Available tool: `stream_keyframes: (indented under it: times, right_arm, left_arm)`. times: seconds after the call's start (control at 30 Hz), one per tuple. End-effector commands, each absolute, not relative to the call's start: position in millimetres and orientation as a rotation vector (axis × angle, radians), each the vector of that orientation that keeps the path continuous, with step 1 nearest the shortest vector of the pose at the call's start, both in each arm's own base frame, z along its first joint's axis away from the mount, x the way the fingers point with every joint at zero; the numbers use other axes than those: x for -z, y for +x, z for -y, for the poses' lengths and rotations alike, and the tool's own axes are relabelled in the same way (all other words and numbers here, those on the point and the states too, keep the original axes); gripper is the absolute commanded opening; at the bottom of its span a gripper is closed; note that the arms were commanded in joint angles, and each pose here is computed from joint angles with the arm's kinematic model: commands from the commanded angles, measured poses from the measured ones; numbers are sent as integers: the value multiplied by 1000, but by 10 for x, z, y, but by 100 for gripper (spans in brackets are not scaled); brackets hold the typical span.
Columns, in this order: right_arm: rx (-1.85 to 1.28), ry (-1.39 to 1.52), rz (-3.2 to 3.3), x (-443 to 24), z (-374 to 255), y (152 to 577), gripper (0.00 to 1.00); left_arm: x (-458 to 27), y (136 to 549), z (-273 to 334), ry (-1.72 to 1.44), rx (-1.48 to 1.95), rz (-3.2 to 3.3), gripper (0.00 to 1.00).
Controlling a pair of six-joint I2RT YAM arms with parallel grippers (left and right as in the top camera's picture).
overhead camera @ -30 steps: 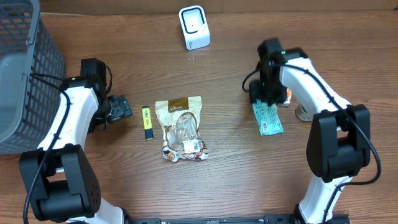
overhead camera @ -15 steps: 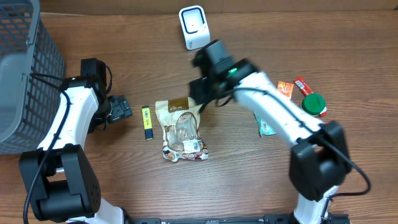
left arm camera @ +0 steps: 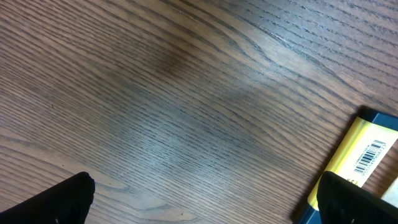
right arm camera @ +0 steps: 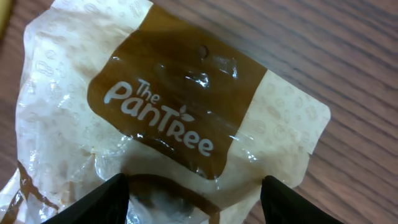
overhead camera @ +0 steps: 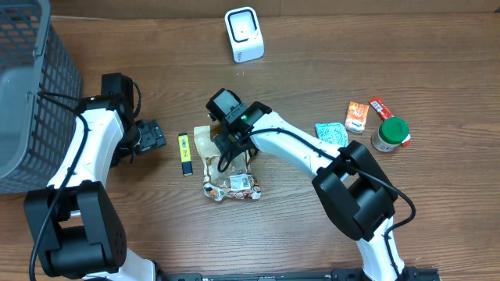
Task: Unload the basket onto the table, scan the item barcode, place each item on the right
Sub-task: 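Move the right gripper left over the clear PanTree snack bag, then lower the right gripper and grasp the PanTree snack bag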
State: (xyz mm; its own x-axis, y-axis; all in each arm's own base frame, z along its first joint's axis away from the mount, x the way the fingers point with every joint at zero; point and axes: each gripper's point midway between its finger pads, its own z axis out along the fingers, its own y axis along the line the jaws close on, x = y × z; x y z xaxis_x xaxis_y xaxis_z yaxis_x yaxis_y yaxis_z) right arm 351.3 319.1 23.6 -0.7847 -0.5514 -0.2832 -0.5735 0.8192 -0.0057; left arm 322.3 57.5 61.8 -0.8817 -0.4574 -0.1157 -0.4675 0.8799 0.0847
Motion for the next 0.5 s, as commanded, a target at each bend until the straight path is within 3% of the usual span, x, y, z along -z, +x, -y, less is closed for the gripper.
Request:
stream_keyframes:
  times: [0.0, 0.27, 0.47]
  right_arm:
    - [8, -701, -2754, -255, -2914, 3715, 67]
    - [153, -295, -2914, -272, -2363, 3667, 64]
    - [93, 9, -2975, -557, -2223, 3512, 66]
  left_arm:
    - [-600, 3204, -582, -710, -185, -2968, 100]
    - [-600, 3204, -582, -710, -185, -2968, 100]
    - [-600, 3204, -582, -710, -185, -2968, 100]
